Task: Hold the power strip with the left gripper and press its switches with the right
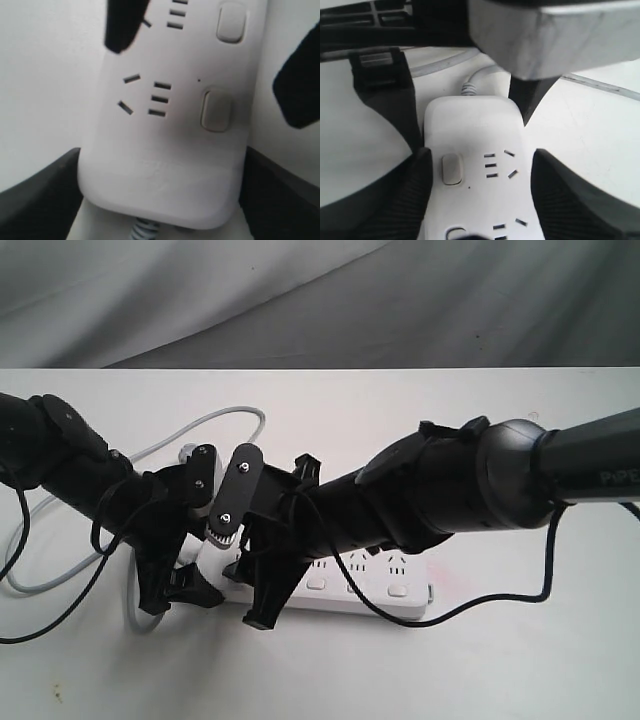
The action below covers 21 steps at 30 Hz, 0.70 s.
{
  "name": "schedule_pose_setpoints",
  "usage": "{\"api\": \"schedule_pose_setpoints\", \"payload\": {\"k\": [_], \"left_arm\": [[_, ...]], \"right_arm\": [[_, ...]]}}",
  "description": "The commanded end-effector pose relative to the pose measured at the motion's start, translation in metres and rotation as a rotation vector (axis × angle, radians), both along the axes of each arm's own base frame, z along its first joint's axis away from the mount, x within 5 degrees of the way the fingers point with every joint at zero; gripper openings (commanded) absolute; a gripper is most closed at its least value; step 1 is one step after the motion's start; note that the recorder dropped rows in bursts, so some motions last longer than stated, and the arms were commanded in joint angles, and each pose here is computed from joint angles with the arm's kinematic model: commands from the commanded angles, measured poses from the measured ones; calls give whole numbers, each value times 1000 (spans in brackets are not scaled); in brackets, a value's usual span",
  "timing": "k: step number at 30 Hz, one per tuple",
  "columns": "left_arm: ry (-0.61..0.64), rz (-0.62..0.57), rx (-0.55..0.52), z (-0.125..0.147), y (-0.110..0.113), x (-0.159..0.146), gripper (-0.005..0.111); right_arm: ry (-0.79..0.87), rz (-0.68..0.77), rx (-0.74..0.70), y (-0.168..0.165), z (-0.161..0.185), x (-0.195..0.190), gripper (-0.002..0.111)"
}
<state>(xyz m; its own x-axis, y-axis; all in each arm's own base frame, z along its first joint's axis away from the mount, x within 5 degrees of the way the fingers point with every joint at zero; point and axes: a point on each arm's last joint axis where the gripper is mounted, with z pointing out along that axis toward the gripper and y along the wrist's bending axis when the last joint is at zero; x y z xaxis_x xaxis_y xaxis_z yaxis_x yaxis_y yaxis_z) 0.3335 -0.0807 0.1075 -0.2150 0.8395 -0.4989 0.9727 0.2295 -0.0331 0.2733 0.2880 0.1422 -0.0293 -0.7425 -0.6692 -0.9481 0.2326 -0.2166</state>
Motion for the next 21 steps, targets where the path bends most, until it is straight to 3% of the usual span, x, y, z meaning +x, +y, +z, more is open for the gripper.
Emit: {"api": "schedule_pose_setpoints", "payload": {"k": [1,21], "left_arm": [[1,11,-9,0,-2,1,56],[1,11,-9,0,-2,1,56]], "right_arm": [[-1,-16,8,1,0,2,55],[-41,-8,31,15,-2,19,54]]}}
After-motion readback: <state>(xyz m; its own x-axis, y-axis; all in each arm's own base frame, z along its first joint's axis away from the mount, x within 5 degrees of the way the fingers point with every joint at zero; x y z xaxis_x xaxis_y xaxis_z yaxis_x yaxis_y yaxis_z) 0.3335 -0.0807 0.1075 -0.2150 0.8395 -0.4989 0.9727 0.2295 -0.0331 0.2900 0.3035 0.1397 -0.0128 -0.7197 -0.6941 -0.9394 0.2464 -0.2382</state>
